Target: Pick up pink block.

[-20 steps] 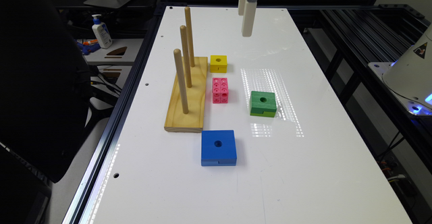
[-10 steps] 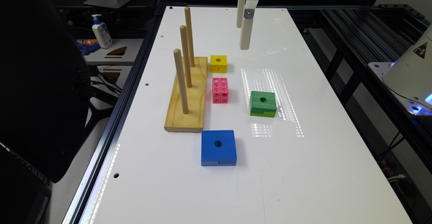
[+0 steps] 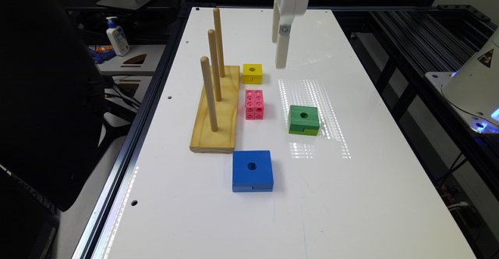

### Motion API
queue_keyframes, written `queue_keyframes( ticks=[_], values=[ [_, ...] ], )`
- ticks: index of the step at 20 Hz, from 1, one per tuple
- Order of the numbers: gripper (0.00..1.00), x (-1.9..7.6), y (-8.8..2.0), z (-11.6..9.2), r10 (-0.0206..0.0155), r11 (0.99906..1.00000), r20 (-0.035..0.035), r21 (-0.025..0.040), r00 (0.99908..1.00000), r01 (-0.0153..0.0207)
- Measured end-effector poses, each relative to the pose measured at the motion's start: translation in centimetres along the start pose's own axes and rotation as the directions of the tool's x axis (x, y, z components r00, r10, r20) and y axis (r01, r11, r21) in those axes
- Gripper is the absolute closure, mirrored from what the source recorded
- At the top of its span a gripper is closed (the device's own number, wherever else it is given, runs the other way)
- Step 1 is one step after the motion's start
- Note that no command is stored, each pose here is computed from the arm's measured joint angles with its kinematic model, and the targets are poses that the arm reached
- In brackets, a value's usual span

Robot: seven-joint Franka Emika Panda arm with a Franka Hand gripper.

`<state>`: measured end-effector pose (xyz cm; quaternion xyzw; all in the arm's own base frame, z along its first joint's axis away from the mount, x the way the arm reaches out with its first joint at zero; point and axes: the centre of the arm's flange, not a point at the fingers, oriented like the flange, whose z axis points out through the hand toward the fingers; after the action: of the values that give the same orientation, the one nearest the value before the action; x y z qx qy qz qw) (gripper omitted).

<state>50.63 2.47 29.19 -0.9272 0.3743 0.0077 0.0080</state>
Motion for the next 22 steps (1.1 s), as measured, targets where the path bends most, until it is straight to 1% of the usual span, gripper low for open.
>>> queue_keyframes(
  ticks=[1,2,4,6,7,8,10,13,16,17,18,19,20,21,22],
  values=[
    [0.0,0.03,0.0,0.2,0.0001,1.0,0.0001,0.0007,1.0,-0.0001],
    [0.0,0.14,-0.1,0.9,0.0005,0.999994,0.0006,0.0035,1.0,-0.0005],
    [0.0,0.2,-0.2,1.4,0.0007,0.999982,0.0001,0.006,1.0,-0.0007],
    [0.0,0.27,-0.3,1.3,-0.0001,0.999947,-0.0035,0.0103,0.999994,0.0001],
    [0.0,0.28,-0.3,1.3,-0.0002,0.999942,-0.0039,0.0107,0.999992,0.0002],
    [0.0,0.35,-0.6,1.0,-0.0017,0.999864,-0.0087,0.0164,0.99996,0.0019],
    [0.0,0.38,-0.9,0.8,-0.0029,0.999774,-0.0124,0.021,0.999919,0.0032],
    [0.0,0.37,-1.2,0.6,-0.0045,0.999683,-0.0151,0.0247,0.999876,0.0049],
    [0.0,0.43,-1.3,0.5,-0.0049,0.99962,-0.017,0.027,0.999844,0.0053],
    [0.0,0.44,-1.3,0.5,-0.0049,0.999612,-0.0171,0.0273,0.999841,0.0054],
    [0.0,0.44,-1.3,0.5,-0.0049,0.999632,-0.0162,0.0266,0.999856,0.0054],
    [0.0,0.42,-1.3,0.8,-0.0049,0.999685,-0.0133,0.0245,0.999899,0.0052],
    [0.0,0.44,-1.3,1.3,-0.0047,0.9997,-0.011,0.024,0.999929,0.005],
    [0.0,0.51,-1.4,2.1,-0.0043,0.999682,-0.0083,0.0248,0.999956,0.0045],
    [0.0,0.58,-1.4,2.9,-0.0038,0.99963,-0.0069,0.0269,0.999969,0.004]
  ],
)
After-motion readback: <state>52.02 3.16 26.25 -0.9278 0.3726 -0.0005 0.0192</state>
